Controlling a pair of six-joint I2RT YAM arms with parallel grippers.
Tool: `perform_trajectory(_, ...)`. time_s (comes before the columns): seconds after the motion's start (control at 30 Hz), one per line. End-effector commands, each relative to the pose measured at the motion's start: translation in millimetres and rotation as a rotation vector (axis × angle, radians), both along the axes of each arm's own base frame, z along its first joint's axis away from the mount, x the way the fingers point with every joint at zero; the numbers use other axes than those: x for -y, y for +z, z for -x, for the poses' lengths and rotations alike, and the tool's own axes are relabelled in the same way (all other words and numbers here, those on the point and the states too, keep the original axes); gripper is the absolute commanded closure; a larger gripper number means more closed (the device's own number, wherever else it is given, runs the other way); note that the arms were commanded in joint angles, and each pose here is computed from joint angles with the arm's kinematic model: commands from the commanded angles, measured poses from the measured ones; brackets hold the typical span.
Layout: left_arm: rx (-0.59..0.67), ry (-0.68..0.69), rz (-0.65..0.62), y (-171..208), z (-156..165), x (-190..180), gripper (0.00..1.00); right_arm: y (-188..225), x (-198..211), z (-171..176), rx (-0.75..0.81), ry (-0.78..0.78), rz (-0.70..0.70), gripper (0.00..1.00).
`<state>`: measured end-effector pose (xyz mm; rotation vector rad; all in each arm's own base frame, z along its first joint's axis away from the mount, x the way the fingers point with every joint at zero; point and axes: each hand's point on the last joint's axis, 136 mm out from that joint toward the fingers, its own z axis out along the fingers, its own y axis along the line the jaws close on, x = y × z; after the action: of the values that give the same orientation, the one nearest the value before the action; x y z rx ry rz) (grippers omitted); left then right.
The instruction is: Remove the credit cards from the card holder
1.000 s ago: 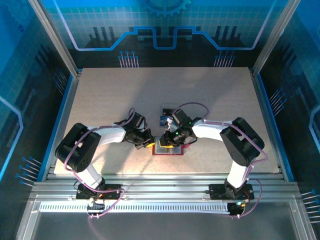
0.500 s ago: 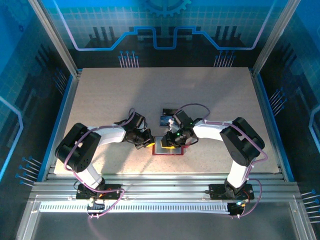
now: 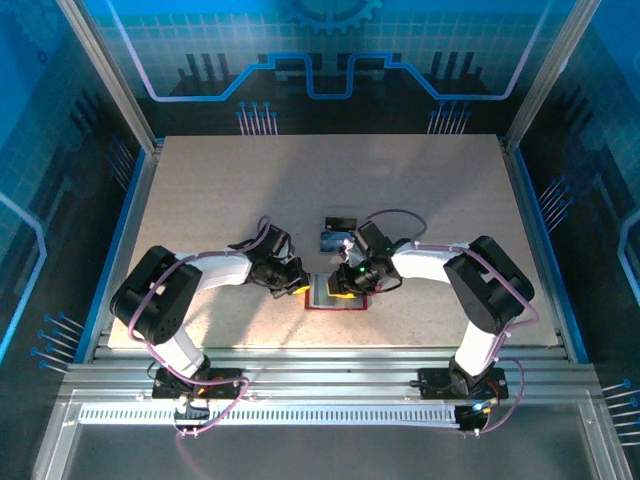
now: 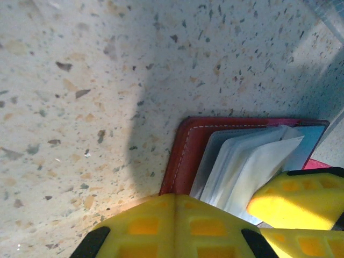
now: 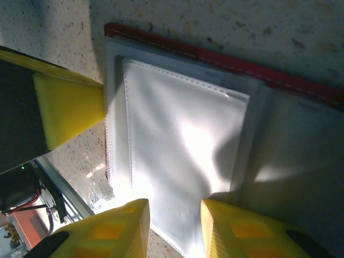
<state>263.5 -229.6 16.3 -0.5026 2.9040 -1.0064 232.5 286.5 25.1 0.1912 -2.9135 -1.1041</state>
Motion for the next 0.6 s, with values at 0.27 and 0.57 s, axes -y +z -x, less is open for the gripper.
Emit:
perform_trajectory(0.27,0.081,-0.021,0.014,35.4,-0.6,7.6,0.94,-8.6,9.7,7.4,-0.034,-0.034,-0.034,0.68)
perform_trajectory(0.57,0.073,-0.053,0.064,44.3,3.9,28.1,0.85,-10.4,9.8,7.3,-0.042,-0.048,-0.060,0.69)
